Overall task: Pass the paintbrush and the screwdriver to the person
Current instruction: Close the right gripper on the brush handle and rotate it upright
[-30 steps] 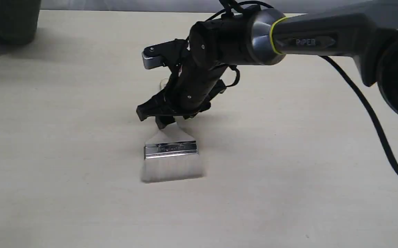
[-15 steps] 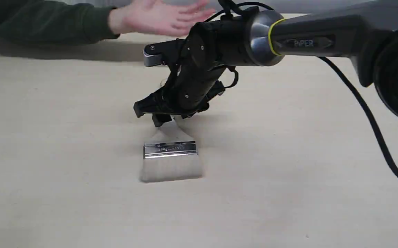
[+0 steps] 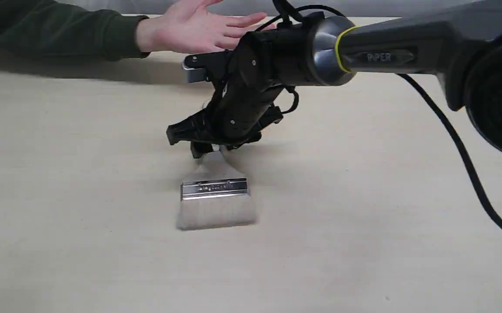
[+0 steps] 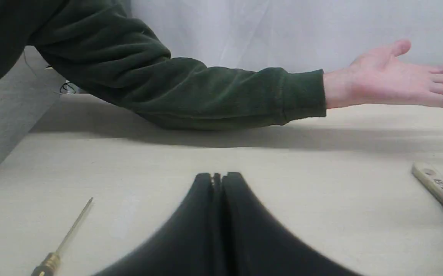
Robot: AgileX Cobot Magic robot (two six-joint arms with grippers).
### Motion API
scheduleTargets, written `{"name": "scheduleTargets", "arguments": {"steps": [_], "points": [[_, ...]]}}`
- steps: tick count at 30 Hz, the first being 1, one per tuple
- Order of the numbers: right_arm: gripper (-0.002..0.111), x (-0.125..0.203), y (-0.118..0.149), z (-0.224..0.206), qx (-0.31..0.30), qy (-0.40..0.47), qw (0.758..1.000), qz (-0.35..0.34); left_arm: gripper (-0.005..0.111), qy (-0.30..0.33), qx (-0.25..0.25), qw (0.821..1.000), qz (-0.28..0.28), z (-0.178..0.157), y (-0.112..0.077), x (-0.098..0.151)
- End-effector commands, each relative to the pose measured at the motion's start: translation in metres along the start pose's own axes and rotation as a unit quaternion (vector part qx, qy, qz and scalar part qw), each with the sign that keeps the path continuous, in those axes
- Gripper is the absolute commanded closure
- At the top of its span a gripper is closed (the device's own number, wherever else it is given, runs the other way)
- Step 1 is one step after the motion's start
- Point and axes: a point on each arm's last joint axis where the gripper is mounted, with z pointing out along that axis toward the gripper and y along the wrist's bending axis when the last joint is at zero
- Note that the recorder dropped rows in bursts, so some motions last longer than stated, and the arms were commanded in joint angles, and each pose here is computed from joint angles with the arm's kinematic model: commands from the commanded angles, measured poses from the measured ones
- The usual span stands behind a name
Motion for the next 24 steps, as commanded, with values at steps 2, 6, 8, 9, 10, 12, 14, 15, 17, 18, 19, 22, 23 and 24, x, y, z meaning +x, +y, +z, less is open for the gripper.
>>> {"name": "scheduleTargets", "arguments": {"steps": [2,6,8,9,10,12,14,15,17,18,19,22,23,24], "points": [[0.051,0.003,-0.002,0.02,0.005,0.032,0.999,0.004,0.107,-0.006,0.004,1.0,-0.001,0.0,0.0,-0.001],[0.054,0.002,-0.003,0.025,0.013,0.056,0.998,-0.003,0.107,-0.006,0.004,1.0,-0.001,0.0,0.0,-0.001],[0.059,0.003,-0.006,0.025,0.032,0.064,0.997,-0.006,0.107,-0.006,0.004,1.0,-0.001,0.0,0.0,-0.001],[0.062,0.003,-0.008,0.024,0.042,0.069,0.997,-0.012,0.107,-0.006,0.004,1.0,-0.001,0.0,0.0,-0.001],[0.064,0.004,-0.009,0.023,0.048,0.076,0.996,-0.018,0.107,-0.006,0.004,1.0,-0.001,0.0,0.0,-0.001],[0.064,0.006,-0.011,0.022,0.061,0.093,0.993,-0.028,0.107,-0.006,0.004,1.0,-0.001,0.0,0.0,-0.001],[0.064,0.009,-0.013,0.021,0.068,0.109,0.991,-0.032,0.107,-0.005,0.004,1.0,-0.003,0.0,-0.001,0.0],[0.064,0.01,-0.013,0.021,0.069,0.117,0.99,-0.035,0.107,-0.005,0.004,1.0,-0.003,0.0,-0.001,0.0],[0.064,0.013,-0.013,0.02,0.071,0.133,0.988,-0.041,0.107,-0.005,0.004,1.0,-0.003,0.0,-0.001,0.0],[0.064,0.014,-0.014,0.02,0.072,0.139,0.987,-0.043,0.107,-0.005,0.004,1.0,-0.003,0.0,-0.001,0.0],[0.064,0.015,-0.013,0.02,0.07,0.145,0.986,-0.045,0.107,-0.005,0.004,1.0,-0.003,0.0,-0.001,0.0],[0.064,0.019,-0.014,0.018,0.069,0.166,0.982,-0.051,0.107,-0.005,0.004,1.0,-0.003,0.0,-0.001,0.0],[0.064,0.02,-0.014,0.018,0.07,0.171,0.981,-0.053,0.107,-0.005,0.004,1.0,-0.003,0.0,-0.001,0.0],[0.064,0.021,-0.014,0.018,0.071,0.177,0.98,-0.053,0.107,-0.005,0.004,1.0,-0.003,0.0,-0.001,0.0]]}}
